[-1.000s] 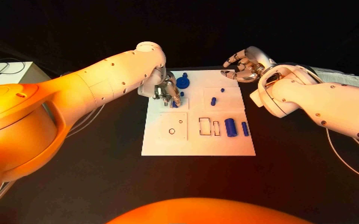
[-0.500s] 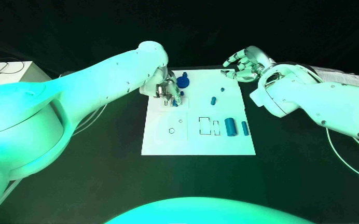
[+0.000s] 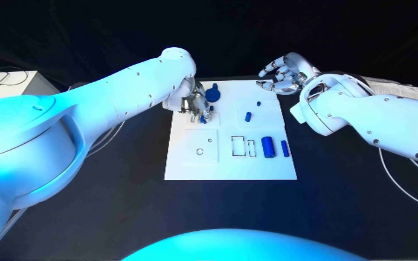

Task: Assemble the parts on the task board

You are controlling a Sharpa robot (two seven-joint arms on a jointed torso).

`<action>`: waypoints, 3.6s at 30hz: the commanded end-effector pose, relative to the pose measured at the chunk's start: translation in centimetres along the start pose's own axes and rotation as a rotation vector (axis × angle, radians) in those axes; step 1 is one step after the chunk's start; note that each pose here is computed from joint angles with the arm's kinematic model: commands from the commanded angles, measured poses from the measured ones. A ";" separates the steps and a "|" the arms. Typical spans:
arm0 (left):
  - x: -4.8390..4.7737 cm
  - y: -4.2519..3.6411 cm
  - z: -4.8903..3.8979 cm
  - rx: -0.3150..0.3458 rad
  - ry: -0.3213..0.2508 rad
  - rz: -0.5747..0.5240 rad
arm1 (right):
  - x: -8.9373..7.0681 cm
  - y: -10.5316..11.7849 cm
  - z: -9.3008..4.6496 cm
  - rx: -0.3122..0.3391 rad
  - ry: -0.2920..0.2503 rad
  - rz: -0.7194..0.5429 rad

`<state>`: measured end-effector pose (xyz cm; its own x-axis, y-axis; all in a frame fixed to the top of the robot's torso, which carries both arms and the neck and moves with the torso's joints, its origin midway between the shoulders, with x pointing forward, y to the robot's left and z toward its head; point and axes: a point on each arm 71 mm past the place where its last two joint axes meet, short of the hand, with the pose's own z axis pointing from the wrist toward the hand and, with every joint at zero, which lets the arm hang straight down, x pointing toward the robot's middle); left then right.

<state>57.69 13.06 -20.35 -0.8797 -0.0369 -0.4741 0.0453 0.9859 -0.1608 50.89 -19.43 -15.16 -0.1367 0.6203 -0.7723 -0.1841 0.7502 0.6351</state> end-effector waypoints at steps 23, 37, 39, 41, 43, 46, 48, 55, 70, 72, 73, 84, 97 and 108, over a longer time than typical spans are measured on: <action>-0.34 0.20 0.07 -0.034 -0.087 0.008 | 0.2 0.4 -0.1 -0.019 0.015 -0.013; -0.13 -0.12 0.33 -0.038 -0.122 0.011 | 0.3 0.5 -0.2 -0.023 0.021 -0.015; -0.04 -0.18 0.37 -0.037 -0.119 0.013 | 0.3 0.5 -0.2 -0.023 0.021 -0.015; 0.08 -0.21 0.42 -0.036 -0.112 0.016 | 0.3 0.5 -0.2 -0.023 0.021 -0.015; 0.19 -0.21 0.47 -0.036 -0.106 0.019 | 0.3 0.5 -0.2 -0.023 0.021 -0.015; 0.32 -0.14 0.52 -0.037 -0.098 0.022 | 0.3 0.5 -0.2 -0.022 0.021 -0.016; 0.37 -0.06 0.54 -0.038 -0.093 0.023 | 0.3 0.5 -0.2 -0.022 0.021 -0.016; 0.57 0.22 0.57 -0.037 -0.068 0.024 | 0.3 0.4 -0.2 -0.020 0.020 -0.016; 0.83 1.23 0.16 -0.026 -0.020 0.023 | 0.2 0.2 -0.2 -0.017 0.018 -0.018; 0.84 1.27 0.05 -0.023 -0.013 0.024 | 0.2 0.2 -0.2 -0.016 0.018 -0.018; 0.84 1.28 0.00 -0.021 -0.009 0.024 | 0.2 0.2 -0.1 -0.016 0.018 -0.018; 0.74 1.18 -0.08 -0.016 0.000 0.018 | 0.2 0.2 -0.1 -0.016 0.018 -0.019; 0.55 0.92 0.05 -0.015 -0.024 0.002 | 0.2 0.3 -0.1 -0.019 0.018 -0.018; 0.62 0.76 0.13 -0.020 -0.017 0.014 | 0.2 0.3 -0.2 -0.019 0.018 -0.017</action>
<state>57.48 14.00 -20.52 -0.8606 -0.0444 -0.5073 0.0358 0.9885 -0.1472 50.68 -19.26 -15.14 -0.1440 0.6126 -0.7772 -0.1928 0.7530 0.6292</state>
